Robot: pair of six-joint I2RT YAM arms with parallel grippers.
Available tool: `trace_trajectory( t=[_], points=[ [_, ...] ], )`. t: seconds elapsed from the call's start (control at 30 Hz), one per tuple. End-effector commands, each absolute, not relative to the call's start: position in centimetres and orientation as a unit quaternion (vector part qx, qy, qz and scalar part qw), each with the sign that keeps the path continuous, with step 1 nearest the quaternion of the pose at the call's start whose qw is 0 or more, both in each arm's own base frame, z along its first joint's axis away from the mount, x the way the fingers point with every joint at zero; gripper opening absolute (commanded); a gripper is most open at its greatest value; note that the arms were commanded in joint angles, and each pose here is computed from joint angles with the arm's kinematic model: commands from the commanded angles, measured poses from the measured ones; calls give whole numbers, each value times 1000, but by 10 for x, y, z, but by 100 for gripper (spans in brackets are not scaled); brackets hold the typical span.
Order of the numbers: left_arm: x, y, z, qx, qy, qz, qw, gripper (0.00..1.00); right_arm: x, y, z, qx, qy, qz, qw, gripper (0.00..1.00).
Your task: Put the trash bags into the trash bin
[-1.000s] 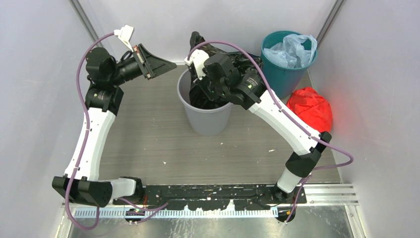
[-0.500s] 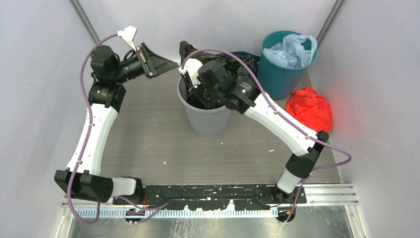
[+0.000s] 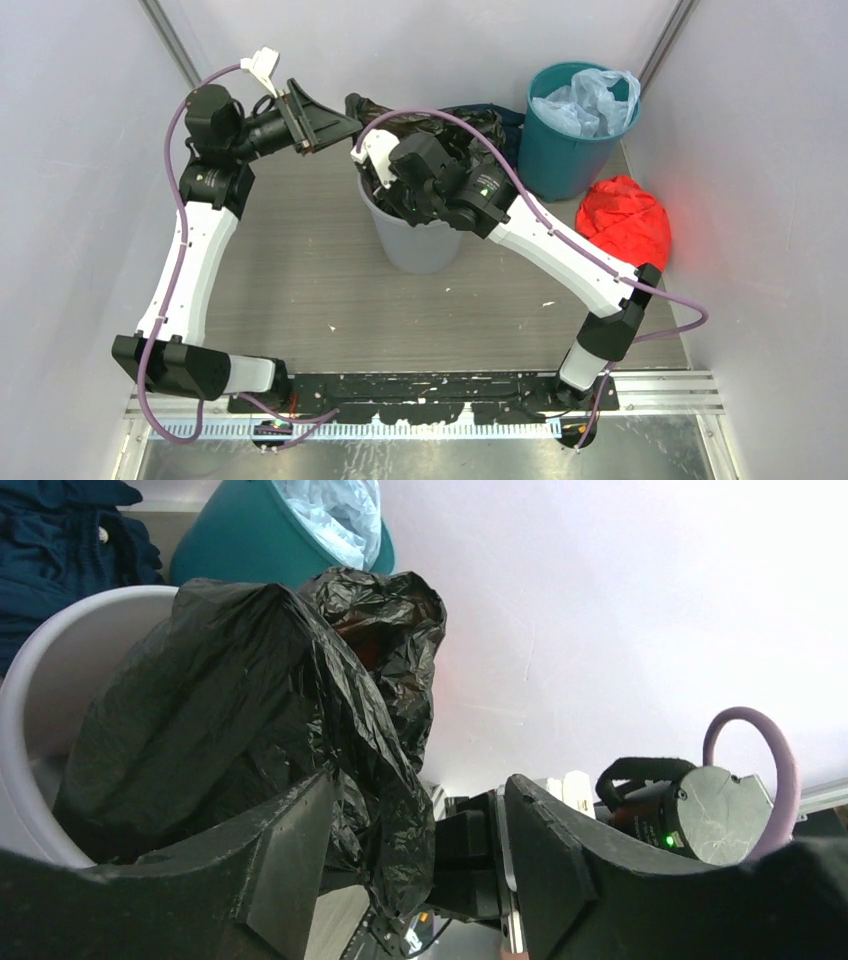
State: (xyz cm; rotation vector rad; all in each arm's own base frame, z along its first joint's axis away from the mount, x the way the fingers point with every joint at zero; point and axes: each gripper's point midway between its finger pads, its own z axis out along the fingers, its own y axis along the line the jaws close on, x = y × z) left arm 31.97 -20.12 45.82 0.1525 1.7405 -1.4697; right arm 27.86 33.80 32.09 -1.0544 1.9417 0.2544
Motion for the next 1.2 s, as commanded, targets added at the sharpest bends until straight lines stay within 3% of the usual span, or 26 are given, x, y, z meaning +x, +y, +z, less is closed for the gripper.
trace_trajectory(
  t=[0.0,0.4,0.47,0.5,0.53,0.6,0.63,0.87,0.93,1.03,1.17],
  points=[
    [314,-197,472,82,690,-573,434,67,274,343,331,-420,777,105,456,1],
    [329,-188,440,64,741,-512,431,69,261,356,326,-435,773,94,451,1],
    [332,-188,438,61,743,-511,429,65,259,357,322,-436,775,93,449,1],
    [332,-189,436,61,744,-510,427,59,258,357,321,-435,776,91,448,1],
    [332,-189,436,62,745,-510,426,44,257,357,320,-434,777,91,446,1],
    [331,-189,434,60,746,-511,422,4,254,357,320,-431,779,95,445,1],
    [330,-189,433,60,747,-511,421,0,252,358,320,-430,780,100,443,3],
    [316,-181,429,66,758,-484,431,0,238,358,335,-412,780,149,446,24],
    [315,-181,428,64,759,-482,432,0,236,355,344,-402,780,156,453,35],
    [320,-180,424,60,763,-479,429,0,237,345,370,-358,781,170,482,51],
    [321,-178,418,58,768,-474,427,0,224,316,425,-297,758,218,538,63]
  ],
)
